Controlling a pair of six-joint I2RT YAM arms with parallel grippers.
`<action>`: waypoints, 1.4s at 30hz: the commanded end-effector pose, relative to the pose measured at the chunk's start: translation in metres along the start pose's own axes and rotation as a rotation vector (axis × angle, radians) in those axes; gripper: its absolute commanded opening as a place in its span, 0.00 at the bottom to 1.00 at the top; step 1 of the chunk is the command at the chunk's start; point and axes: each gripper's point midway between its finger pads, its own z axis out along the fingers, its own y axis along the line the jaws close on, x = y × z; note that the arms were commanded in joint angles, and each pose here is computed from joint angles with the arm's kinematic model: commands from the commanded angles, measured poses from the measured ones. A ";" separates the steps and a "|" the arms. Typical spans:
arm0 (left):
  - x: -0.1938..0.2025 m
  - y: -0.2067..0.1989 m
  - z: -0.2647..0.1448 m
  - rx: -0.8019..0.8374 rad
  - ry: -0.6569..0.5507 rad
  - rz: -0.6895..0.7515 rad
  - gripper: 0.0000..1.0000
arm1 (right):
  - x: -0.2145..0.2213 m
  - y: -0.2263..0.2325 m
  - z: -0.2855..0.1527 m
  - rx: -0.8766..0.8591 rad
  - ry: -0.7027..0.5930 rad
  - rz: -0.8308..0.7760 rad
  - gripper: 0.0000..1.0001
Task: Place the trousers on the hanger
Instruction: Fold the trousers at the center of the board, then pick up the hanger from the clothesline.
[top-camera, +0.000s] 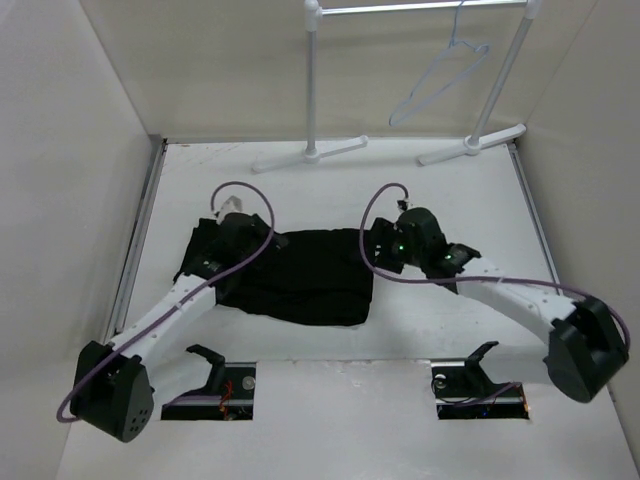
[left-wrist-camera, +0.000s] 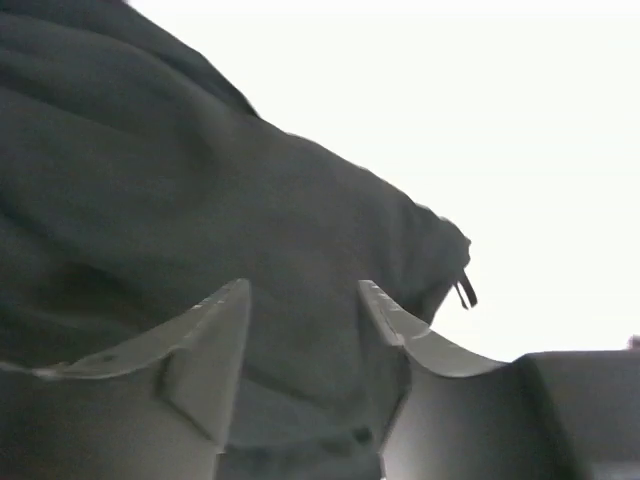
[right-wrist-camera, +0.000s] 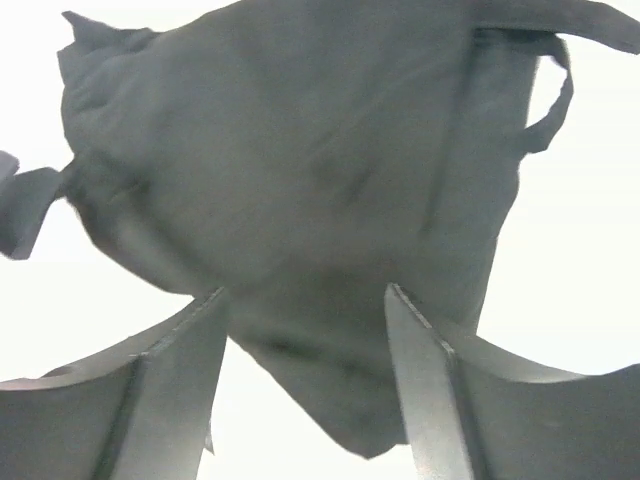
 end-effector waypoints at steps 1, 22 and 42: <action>0.040 -0.024 -0.006 0.018 0.070 0.128 0.37 | -0.028 0.042 -0.056 -0.086 -0.035 -0.134 0.71; 0.152 -0.101 0.125 0.066 0.315 0.286 0.32 | -0.387 0.094 -0.131 -0.078 -0.671 -0.113 0.72; 0.086 -0.067 0.029 0.049 0.196 0.246 0.40 | -0.409 0.121 -0.075 -0.306 -0.610 -0.158 0.19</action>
